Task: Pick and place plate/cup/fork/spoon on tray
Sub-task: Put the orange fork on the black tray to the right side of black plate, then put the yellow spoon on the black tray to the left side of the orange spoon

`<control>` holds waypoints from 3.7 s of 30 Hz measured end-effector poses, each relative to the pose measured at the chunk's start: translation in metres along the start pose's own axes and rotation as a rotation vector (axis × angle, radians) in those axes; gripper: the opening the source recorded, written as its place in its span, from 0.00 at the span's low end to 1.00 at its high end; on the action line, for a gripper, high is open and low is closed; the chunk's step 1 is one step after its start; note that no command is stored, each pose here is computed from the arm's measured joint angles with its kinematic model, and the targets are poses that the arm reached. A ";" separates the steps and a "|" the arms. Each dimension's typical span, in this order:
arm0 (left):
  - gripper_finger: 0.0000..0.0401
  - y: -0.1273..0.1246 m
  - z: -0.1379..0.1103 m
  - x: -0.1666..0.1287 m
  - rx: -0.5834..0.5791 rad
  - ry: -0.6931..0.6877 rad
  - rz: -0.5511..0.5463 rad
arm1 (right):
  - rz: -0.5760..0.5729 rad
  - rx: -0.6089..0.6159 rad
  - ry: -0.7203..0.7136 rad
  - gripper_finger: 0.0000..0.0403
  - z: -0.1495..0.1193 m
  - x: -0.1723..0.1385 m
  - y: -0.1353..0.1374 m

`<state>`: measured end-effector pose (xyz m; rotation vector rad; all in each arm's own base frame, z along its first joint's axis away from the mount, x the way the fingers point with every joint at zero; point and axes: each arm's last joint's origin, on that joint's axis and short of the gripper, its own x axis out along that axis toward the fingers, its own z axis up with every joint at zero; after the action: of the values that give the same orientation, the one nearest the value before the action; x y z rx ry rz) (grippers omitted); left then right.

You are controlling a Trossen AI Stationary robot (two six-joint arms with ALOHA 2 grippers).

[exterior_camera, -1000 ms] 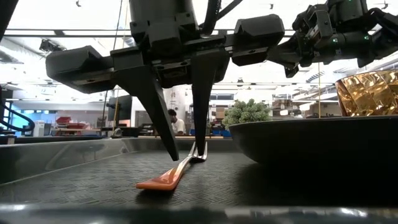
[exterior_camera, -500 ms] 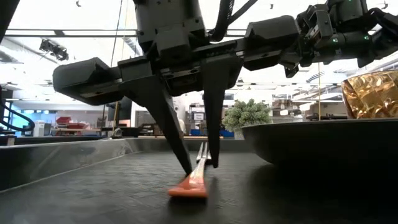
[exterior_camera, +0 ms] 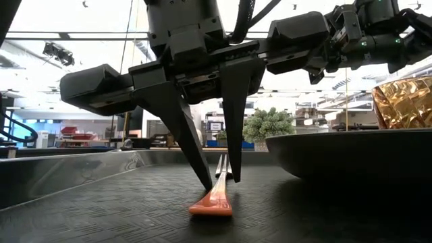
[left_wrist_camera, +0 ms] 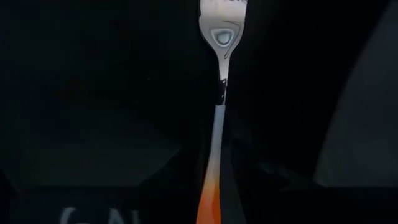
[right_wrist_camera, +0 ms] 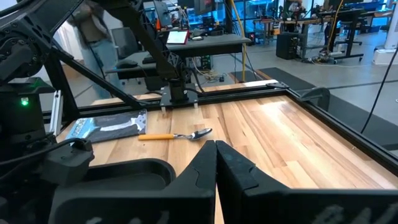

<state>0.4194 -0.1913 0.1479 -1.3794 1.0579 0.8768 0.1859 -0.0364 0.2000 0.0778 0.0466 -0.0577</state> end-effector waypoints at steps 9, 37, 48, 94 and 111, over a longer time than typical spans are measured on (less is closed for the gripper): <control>0.24 0.000 0.000 0.000 0.015 -0.001 -0.003 | 0.000 0.000 0.000 0.02 0.000 0.000 0.000; 0.24 0.001 0.007 -0.006 0.056 -0.017 0.026 | -0.002 0.007 0.000 0.02 0.000 0.000 0.000; 0.24 -0.003 0.006 -0.006 0.056 0.003 -0.008 | -0.002 0.007 0.000 0.02 0.000 0.000 0.000; 0.16 0.034 0.026 -0.094 0.349 -0.205 0.332 | -0.002 0.005 -0.009 0.02 0.001 0.000 0.000; 0.02 0.076 0.044 -0.095 0.560 -0.299 0.555 | -0.012 0.002 -0.022 0.02 0.002 0.000 0.000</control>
<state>0.3200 -0.1348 0.2087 -0.4712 1.3411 1.0370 0.1863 -0.0368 0.2018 0.0784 0.0253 -0.0705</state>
